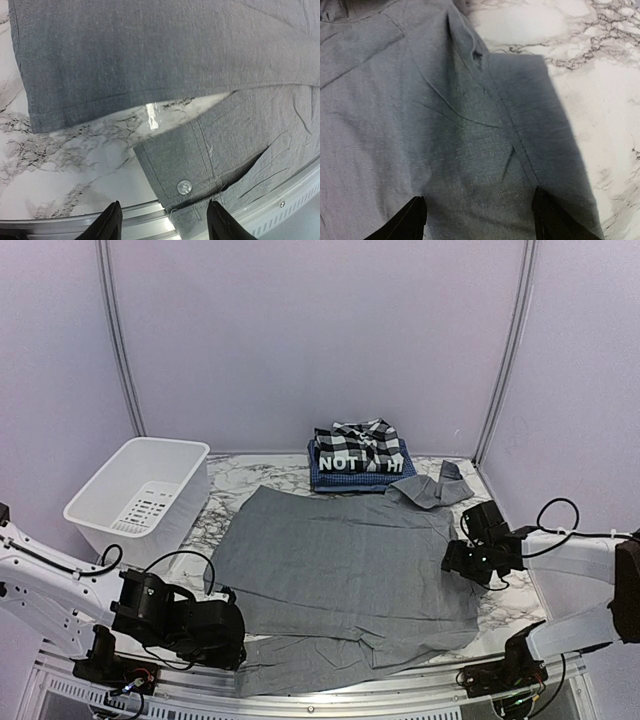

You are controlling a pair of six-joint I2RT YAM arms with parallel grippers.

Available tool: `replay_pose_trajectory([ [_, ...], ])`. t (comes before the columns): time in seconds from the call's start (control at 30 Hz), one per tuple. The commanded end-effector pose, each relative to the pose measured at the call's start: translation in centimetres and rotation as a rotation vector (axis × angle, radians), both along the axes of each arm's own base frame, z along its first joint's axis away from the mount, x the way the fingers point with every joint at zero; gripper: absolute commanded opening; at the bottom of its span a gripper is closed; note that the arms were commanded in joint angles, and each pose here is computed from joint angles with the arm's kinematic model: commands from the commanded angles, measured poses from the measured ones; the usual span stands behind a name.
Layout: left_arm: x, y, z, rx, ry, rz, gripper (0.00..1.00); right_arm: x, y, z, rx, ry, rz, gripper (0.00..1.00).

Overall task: Fold and stack the long sleeve shirts
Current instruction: Adjust the flattened shirt at the center of the board.

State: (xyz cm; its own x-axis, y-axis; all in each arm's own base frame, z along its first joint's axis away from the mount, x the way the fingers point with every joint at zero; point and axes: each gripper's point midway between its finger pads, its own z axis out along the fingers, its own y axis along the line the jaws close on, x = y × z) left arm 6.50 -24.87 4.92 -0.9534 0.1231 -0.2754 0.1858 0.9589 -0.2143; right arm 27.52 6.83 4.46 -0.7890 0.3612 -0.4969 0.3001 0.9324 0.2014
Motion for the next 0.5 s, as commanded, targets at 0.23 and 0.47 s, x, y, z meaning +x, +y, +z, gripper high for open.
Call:
replay_pose_trajectory([
  [0.23,-3.0,-2.9,-0.5,0.026,0.034,-0.116,0.64,3.3,-4.1,-2.1,0.036,-0.001,-0.071,0.72],
  [0.47,-5.3,-4.8,-2.1,0.071,0.06,-0.214,0.63,5.6,-5.2,-1.3,0.036,-0.015,-0.069,0.73],
])
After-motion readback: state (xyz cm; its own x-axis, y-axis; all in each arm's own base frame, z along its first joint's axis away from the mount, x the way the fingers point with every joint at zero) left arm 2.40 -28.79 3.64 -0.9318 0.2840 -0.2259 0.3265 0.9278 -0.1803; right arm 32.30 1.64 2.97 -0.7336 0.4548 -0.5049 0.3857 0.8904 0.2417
